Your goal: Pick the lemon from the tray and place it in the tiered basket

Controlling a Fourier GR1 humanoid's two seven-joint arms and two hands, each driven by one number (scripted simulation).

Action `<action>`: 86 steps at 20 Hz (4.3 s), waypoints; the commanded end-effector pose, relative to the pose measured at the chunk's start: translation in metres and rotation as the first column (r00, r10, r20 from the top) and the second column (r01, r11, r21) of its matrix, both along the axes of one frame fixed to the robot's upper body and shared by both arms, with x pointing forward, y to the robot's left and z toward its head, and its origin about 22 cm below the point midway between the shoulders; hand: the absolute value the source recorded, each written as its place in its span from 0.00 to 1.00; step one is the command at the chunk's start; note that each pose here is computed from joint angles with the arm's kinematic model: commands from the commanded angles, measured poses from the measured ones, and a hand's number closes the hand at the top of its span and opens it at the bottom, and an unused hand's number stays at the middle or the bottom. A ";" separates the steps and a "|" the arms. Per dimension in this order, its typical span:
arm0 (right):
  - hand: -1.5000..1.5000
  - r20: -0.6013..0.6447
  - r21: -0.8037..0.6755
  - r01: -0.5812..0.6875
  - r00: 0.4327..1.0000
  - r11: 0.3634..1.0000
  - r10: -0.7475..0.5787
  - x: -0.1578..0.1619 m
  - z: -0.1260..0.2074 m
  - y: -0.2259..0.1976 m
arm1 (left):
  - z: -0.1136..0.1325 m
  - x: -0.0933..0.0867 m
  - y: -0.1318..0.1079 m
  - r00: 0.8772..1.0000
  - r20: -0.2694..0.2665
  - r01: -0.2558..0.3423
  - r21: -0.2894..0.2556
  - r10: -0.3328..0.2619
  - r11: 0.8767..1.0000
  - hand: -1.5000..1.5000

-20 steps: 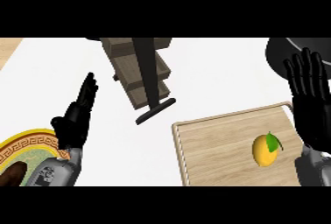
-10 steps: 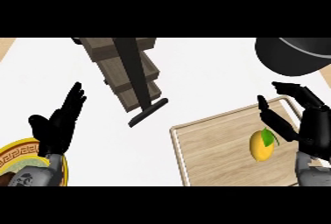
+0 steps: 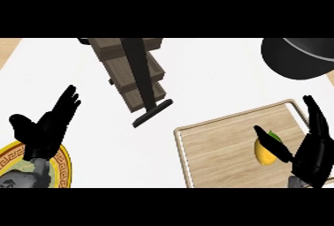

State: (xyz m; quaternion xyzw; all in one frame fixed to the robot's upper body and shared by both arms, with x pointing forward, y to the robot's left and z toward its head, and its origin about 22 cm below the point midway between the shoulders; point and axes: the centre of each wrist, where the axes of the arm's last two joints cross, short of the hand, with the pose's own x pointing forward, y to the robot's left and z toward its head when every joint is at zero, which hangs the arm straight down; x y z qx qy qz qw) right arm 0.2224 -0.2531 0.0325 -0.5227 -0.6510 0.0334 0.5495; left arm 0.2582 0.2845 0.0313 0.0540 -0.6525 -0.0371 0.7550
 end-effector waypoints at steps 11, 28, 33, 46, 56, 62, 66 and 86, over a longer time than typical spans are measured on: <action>0.00 -0.736 -0.256 0.017 0.645 0.966 -0.207 -0.024 0.008 0.051 | 0.002 0.003 0.005 0.999 -0.005 0.041 -0.017 -0.042 0.999 0.50; 0.00 -0.781 -0.353 0.195 0.476 0.915 -0.403 0.012 0.044 0.109 | 0.009 0.011 0.006 0.999 -0.011 0.034 -0.033 -0.034 0.999 0.50; 0.00 -0.758 -0.389 0.192 0.488 0.901 -0.432 0.027 0.036 0.105 | 0.012 0.002 0.003 0.999 -0.003 0.036 -0.028 -0.036 0.999 0.50; 0.00 -0.777 -0.430 0.177 0.426 0.886 -0.462 0.009 0.023 0.081 | -0.003 0.001 0.008 1.000 0.004 0.031 0.002 -0.031 1.000 0.50; 1.00 -0.830 -0.447 0.051 0.347 0.893 -0.436 0.019 0.008 0.058 | -0.003 -0.001 0.018 0.999 -0.018 0.033 -0.017 -0.034 0.999 0.50; 1.00 -0.785 -0.481 0.026 0.432 0.876 -0.444 -0.011 0.032 0.102 | 0.009 0.003 0.010 0.999 -0.010 0.032 -0.032 -0.032 0.999 0.50; 1.00 -0.801 -0.336 -0.005 0.527 0.942 -0.283 -0.068 0.086 0.121 | -0.003 -0.004 0.013 1.000 -0.024 0.005 -0.034 -0.005 0.999 0.50; 1.00 -0.124 -0.197 0.037 0.990 0.980 -0.062 -0.110 0.191 0.151 | 0.004 0.000 0.001 0.999 -0.015 0.049 -0.018 -0.049 0.999 0.50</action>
